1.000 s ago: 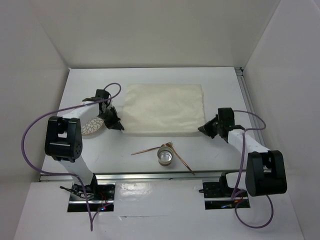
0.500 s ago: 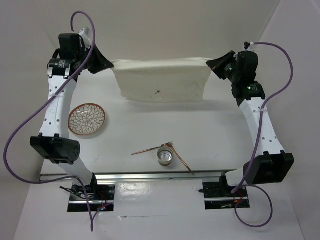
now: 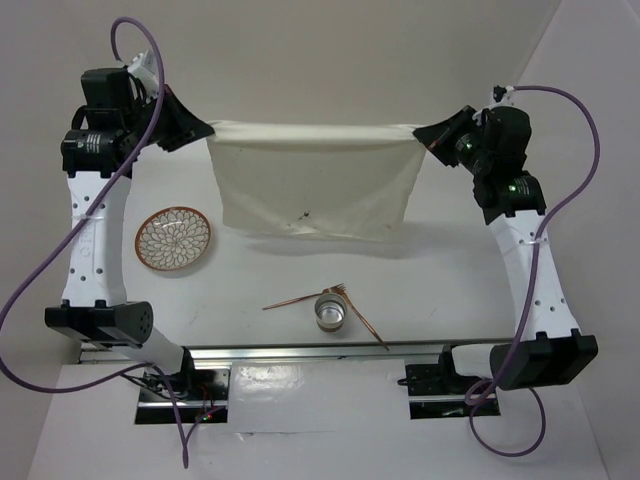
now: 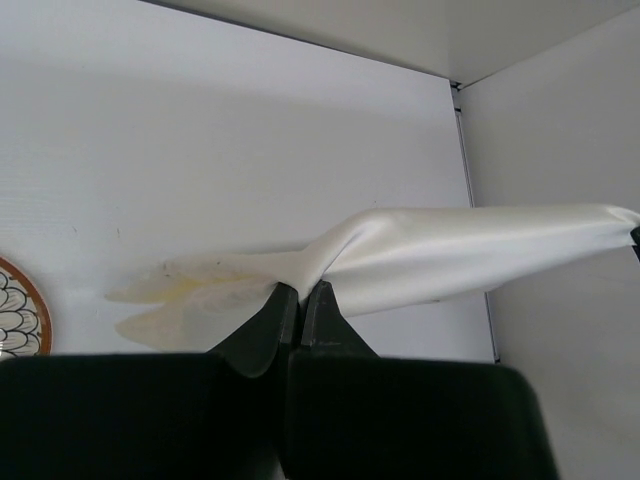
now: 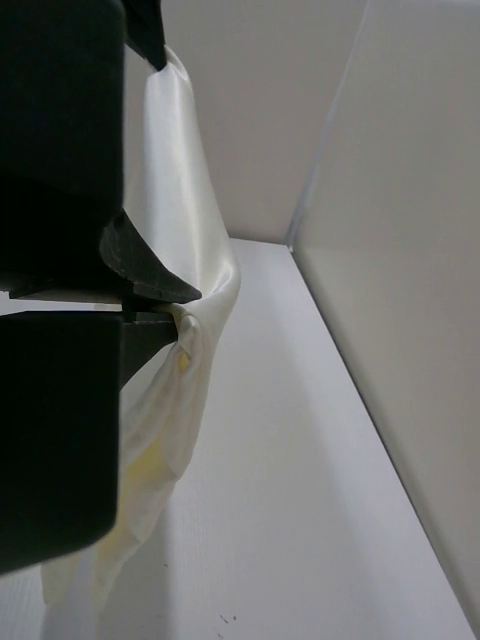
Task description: Set the dinner table for one person
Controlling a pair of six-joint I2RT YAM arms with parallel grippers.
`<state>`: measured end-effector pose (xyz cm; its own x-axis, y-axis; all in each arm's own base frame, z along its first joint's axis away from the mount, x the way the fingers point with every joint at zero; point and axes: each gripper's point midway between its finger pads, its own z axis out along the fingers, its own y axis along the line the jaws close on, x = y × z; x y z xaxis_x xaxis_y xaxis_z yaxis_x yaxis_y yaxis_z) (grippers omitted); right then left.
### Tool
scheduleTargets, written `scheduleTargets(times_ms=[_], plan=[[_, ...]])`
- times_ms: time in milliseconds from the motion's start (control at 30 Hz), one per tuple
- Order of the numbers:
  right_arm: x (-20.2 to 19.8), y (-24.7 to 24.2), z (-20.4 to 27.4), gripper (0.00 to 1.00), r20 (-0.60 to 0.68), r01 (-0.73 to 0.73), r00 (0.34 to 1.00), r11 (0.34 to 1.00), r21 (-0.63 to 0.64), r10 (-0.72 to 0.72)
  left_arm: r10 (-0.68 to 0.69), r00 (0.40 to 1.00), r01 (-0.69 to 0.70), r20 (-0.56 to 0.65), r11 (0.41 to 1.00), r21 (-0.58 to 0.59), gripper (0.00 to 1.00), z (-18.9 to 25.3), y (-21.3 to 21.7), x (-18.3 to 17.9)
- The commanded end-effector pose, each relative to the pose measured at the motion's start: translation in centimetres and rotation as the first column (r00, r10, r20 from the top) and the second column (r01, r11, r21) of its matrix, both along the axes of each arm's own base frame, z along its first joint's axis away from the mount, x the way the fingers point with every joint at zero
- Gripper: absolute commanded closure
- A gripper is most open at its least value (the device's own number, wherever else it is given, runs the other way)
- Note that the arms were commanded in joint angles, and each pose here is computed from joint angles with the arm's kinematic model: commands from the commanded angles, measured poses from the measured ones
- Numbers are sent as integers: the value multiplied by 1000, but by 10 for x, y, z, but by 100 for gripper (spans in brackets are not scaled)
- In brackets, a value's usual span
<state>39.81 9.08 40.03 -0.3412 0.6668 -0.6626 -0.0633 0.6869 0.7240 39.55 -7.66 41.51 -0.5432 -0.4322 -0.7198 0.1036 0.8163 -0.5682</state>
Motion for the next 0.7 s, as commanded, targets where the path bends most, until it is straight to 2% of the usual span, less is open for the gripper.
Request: scheduleTargets(times_ms=[0, 367, 600, 667], plan=[[-17, -18, 50, 100, 135, 76, 988, 997, -32, -71, 55, 993, -62, 103, 996, 66, 100, 26, 23, -8], [-18, -22, 63, 100, 161, 97, 983, 994, -56, -87, 64, 992, -71, 105, 995, 66, 100, 22, 27, -4], [-53, -24, 85, 100, 205, 99, 975, 993, -59, -85, 65, 987, -75, 146, 995, 63, 100, 37, 26, -38], [-67, -26, 89, 100, 216, 109, 972, 992, -68, -92, 73, 983, -85, 172, 994, 66, 100, 45, 26, -57]])
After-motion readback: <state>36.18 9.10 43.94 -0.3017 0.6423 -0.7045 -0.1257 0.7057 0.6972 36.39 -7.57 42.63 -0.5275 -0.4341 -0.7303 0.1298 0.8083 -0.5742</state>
